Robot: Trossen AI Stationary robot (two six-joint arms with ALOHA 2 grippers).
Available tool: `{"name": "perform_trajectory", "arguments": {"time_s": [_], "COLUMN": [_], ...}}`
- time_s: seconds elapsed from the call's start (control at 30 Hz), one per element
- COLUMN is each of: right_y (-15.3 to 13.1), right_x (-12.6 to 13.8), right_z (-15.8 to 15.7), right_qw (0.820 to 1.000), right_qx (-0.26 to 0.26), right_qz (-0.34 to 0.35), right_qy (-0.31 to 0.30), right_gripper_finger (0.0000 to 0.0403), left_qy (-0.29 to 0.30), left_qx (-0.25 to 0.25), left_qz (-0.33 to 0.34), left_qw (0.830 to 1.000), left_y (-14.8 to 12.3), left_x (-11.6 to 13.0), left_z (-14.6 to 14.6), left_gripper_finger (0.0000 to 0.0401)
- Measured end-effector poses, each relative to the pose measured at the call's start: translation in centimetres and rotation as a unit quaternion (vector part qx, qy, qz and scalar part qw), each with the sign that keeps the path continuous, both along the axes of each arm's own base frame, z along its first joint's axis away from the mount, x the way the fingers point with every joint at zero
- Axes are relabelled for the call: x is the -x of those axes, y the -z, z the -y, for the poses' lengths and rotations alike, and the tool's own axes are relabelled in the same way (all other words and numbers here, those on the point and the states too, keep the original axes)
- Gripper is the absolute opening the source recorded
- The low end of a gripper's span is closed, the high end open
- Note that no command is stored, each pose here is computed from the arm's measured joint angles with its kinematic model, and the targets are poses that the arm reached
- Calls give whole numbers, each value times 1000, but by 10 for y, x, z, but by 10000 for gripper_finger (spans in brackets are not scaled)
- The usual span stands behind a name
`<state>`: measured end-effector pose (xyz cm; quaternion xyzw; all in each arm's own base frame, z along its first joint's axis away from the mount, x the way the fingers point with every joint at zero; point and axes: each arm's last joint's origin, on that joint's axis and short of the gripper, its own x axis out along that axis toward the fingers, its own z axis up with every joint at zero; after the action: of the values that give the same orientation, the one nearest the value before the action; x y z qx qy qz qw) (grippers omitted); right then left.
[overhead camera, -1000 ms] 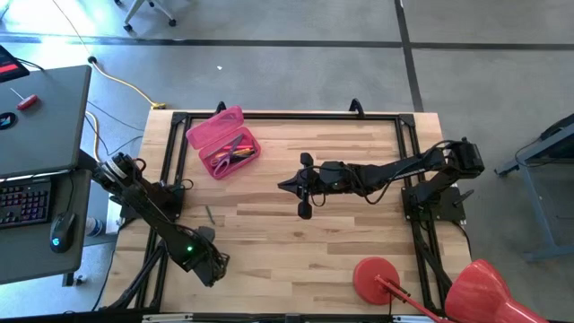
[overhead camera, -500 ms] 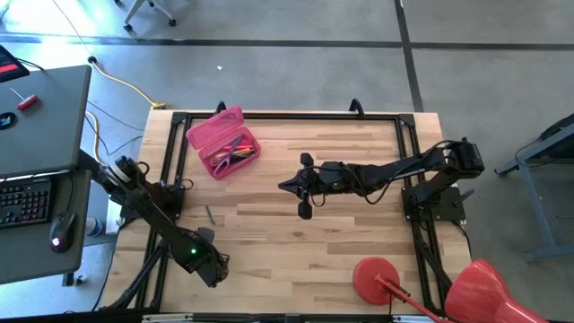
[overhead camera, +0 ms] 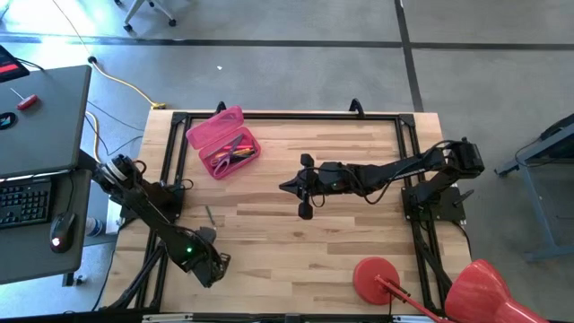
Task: Pick & place school supplies into a supply box
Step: Put the orange pencil into the supply box
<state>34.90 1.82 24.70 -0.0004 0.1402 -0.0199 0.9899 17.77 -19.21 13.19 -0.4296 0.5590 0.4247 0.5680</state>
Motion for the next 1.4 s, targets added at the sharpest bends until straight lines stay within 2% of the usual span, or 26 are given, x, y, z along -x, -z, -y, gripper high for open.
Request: {"name": "perform_trajectory", "arguments": {"time_s": [0.17,0.37,0.43,0.53,0.6,0.73,1.03,1.27,1.4], "right_y": [0,0,0,0,0,0,0,0,0], "right_x": [0,0,0,0,0,0,0,0,0], "right_z": [0,0,0,0,0,0,0,0,0], "right_qw": [1000,1000,1000,1000,1000,1000,1000,1000,1000], "right_qx": [0,0,-1,-1,-2,-2,-2,-2,-2], "right_qz": [-2,0,1,1,1,1,1,-2,-2], "right_qy": [0,0,0,1,1,1,1,1,1], "right_gripper_finger": [0,0,0,0,0,0,0,0,0], "left_qy": [11,13,12,8,13,52,99,127,122], "left_qx": [-25,-64,-109,-189,-204,-210,-220,-212,-262], "left_qz": [19,34,60,121,133,109,73,127,161], "left_qw": [999,997,992,975,970,970,968,961,944], "left_y": [0,3,4,5,5,4,4,9,8], "left_x": [0,2,0,-6,-12,-27,-55,-70,-72], "left_z": [-1,-7,-13,-23,-27,-44,-83,-90,-87], "left_gripper_finger": [104,40,20,9,12,25,17,75,104]}}
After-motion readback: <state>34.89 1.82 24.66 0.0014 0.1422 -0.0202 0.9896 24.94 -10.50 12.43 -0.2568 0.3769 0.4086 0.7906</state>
